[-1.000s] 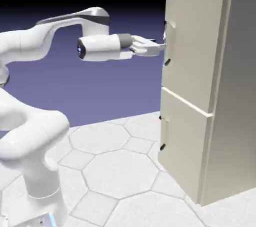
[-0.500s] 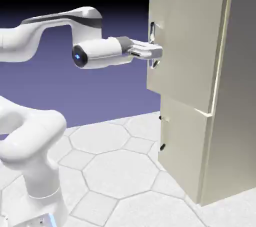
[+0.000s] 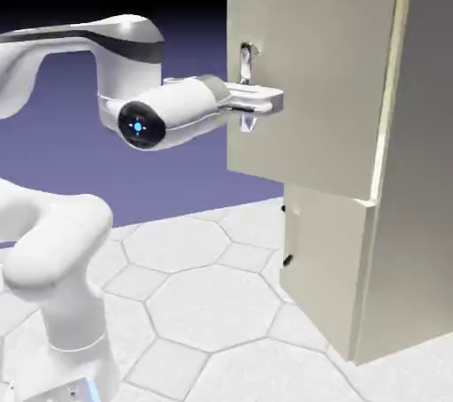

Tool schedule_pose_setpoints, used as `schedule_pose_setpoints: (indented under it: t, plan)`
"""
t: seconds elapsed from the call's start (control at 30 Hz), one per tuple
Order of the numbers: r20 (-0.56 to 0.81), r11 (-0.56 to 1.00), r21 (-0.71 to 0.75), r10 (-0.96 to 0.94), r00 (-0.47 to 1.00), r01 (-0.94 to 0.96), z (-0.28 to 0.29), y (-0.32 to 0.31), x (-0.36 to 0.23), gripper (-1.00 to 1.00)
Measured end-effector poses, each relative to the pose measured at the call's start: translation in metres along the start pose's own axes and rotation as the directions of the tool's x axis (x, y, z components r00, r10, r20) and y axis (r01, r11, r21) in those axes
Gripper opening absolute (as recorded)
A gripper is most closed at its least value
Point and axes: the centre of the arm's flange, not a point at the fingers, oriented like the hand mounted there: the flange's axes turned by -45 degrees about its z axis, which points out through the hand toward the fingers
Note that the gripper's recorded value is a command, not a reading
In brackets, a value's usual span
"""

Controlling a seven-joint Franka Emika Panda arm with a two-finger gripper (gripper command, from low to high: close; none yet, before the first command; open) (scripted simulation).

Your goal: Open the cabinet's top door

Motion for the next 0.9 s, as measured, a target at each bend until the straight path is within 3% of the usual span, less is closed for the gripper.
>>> schedule_pose_setpoints:
  t: [0.37,0.9]
  plan:
    - [0.0,0.945,-0.327,0.0,1.0,0.0,-0.069,-0.06,0.0,-1.0]
    - [0.0,0.714,-0.7,0.0,1.0,0.0,-0.124,-0.169,0.0,-1.0]
